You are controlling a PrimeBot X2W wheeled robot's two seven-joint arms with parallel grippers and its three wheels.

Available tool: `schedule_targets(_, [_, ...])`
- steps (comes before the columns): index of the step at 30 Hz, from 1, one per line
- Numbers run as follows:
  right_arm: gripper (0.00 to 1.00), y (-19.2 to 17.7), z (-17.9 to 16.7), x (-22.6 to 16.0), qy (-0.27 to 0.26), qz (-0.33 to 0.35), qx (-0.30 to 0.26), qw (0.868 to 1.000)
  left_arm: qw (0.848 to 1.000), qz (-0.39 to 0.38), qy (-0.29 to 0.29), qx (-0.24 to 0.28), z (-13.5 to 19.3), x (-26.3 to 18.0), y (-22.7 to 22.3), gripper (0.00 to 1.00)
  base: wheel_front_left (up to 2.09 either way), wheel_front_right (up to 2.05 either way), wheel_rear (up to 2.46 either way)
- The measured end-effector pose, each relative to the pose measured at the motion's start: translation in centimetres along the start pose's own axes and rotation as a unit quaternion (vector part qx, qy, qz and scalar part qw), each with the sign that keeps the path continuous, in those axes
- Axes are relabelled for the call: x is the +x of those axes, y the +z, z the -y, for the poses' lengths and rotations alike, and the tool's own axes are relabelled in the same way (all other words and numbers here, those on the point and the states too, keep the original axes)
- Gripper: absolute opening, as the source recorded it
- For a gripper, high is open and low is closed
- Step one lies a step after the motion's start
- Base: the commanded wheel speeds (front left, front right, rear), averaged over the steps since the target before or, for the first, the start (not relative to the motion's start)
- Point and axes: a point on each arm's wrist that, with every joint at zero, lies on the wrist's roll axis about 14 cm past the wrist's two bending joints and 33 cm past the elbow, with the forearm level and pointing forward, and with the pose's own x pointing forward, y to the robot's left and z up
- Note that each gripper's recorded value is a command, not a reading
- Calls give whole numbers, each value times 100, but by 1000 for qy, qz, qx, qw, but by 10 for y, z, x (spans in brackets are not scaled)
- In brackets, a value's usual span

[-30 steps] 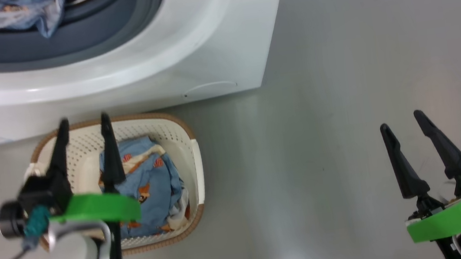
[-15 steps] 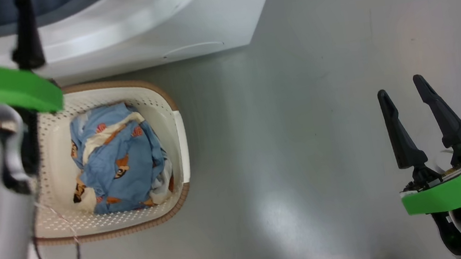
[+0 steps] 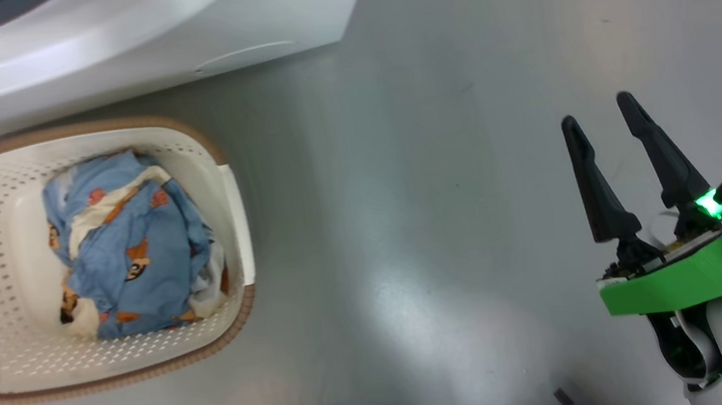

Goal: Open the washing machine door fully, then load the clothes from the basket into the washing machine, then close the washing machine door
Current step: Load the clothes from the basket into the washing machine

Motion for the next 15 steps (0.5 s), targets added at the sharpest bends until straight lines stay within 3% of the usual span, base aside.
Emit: schedule_targets(15, [100, -5, 11, -3, -18, -9, 6, 1000, 990, -138, 33, 11, -18, 37, -39, 100, 0, 0, 0])
